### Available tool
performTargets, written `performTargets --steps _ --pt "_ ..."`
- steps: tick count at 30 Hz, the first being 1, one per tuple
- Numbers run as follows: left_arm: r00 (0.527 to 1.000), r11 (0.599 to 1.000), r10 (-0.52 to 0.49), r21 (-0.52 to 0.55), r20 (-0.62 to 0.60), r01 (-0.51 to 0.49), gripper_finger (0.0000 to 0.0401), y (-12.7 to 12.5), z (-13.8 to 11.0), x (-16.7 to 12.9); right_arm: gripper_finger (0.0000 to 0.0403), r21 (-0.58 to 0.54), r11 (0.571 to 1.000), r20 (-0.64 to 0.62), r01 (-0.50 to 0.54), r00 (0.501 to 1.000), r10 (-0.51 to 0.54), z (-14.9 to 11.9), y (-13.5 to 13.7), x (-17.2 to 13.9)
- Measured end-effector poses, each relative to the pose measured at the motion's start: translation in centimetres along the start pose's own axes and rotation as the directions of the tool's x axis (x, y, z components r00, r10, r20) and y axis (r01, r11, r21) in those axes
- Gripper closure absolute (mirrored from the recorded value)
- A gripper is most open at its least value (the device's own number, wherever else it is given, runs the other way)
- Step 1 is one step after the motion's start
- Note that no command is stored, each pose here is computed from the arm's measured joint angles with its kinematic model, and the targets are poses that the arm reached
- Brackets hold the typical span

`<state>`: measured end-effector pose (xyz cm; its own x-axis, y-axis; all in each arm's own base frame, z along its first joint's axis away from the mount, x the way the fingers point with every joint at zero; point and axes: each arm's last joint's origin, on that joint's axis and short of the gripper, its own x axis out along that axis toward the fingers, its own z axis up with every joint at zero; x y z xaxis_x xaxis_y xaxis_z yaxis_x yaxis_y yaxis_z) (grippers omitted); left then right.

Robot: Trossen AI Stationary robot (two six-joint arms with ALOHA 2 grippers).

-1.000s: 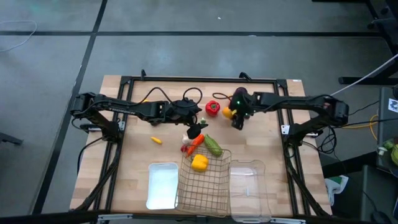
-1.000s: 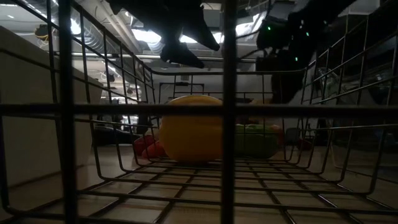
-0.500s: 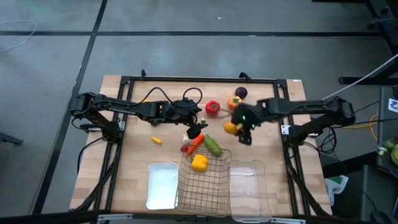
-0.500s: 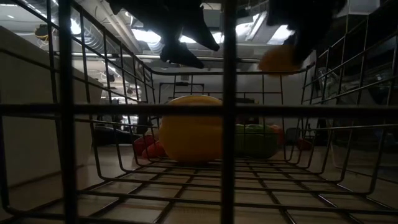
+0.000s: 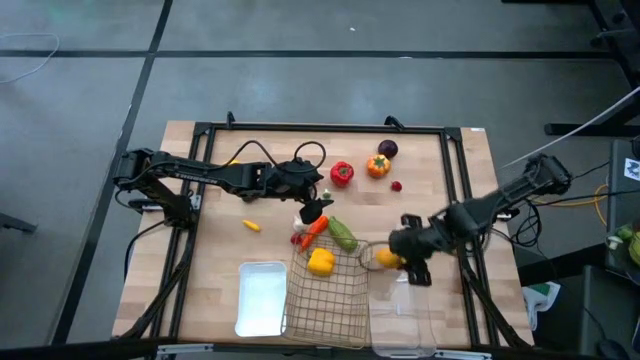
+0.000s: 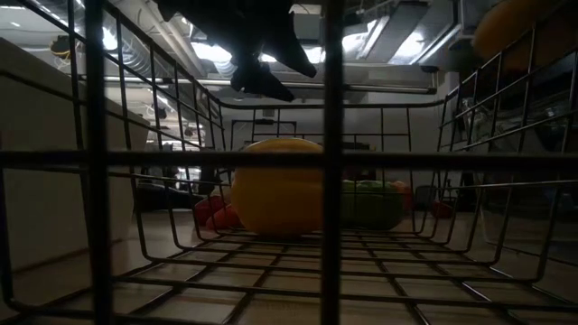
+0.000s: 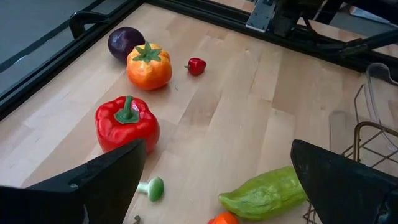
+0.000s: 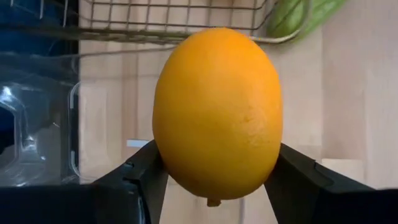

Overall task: Sort produce into baskets
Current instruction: Put the right yellow lemon into the transparent bin

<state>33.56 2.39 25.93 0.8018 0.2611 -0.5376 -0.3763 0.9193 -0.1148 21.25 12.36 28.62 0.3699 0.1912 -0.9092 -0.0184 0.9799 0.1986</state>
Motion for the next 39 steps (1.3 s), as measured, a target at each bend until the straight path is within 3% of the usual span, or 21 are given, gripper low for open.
performTargets --steps 10,23,39 --pt "1.000 1.000 0.000 -0.002 0.000 0.000 0.0003 0.0 0.0 0.0 0.0187 -0.151 0.989 -0.039 -0.001 0.999 -0.005 -2.4 3.9 4.9" --pt "1.000 1.000 0.000 -0.006 0.000 0.000 0.0003 0.0 0.0 0.0 0.0187 -0.205 0.972 -0.210 0.118 0.964 -0.161 -3.4 4.3 11.3" --pt "1.000 1.000 0.001 -0.012 0.000 -0.001 0.0003 0.0 0.0 0.0 0.0187 -0.209 0.970 -0.250 0.126 0.952 -0.178 -3.6 4.3 12.4"
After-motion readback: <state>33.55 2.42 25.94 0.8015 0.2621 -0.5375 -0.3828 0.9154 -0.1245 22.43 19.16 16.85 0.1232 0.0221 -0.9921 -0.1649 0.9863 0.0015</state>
